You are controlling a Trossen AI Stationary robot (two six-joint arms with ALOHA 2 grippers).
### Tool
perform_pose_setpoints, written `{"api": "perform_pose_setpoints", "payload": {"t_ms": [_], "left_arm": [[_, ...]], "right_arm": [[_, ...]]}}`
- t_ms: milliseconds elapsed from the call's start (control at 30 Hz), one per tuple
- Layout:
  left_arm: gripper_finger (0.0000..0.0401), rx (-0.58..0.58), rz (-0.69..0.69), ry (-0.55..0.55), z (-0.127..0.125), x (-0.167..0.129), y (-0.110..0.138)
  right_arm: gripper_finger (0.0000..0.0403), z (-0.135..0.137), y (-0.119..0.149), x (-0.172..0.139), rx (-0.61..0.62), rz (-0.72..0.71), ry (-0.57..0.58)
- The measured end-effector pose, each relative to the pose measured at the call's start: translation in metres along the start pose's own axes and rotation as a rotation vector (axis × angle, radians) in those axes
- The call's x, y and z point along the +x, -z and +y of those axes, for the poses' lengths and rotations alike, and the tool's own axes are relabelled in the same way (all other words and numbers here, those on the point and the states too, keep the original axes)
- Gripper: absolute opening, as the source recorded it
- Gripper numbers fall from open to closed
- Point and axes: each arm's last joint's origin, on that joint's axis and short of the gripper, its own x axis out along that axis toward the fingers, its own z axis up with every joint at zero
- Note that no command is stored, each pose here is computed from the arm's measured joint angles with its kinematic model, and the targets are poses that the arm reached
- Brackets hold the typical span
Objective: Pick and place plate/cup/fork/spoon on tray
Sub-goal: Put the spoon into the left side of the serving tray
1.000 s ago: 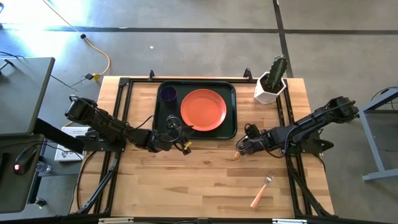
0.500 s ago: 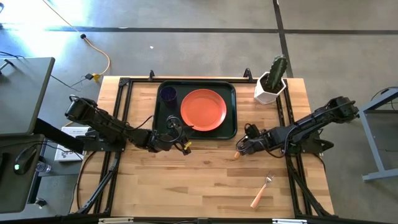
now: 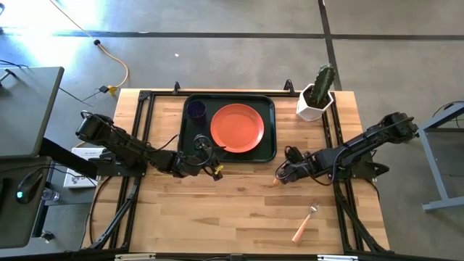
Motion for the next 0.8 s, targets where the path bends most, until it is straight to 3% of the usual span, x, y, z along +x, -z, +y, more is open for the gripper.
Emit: {"api": "perform_pose_setpoints", "payload": {"t_ms": [533, 800], "left_arm": [[0.0082, -0.009, 0.0, 0.001, 0.0, 0.0, 0.0], [0.0082, -0.029, 0.014, 0.088, 0.001, 0.004, 0.0]], "right_arm": [[0.0107, 0.003, -0.001, 0.0, 0.025, -0.015, -0.026], [0.0107, 0.001, -0.012, 0.001, -0.005, -0.07, 0.012]]}}
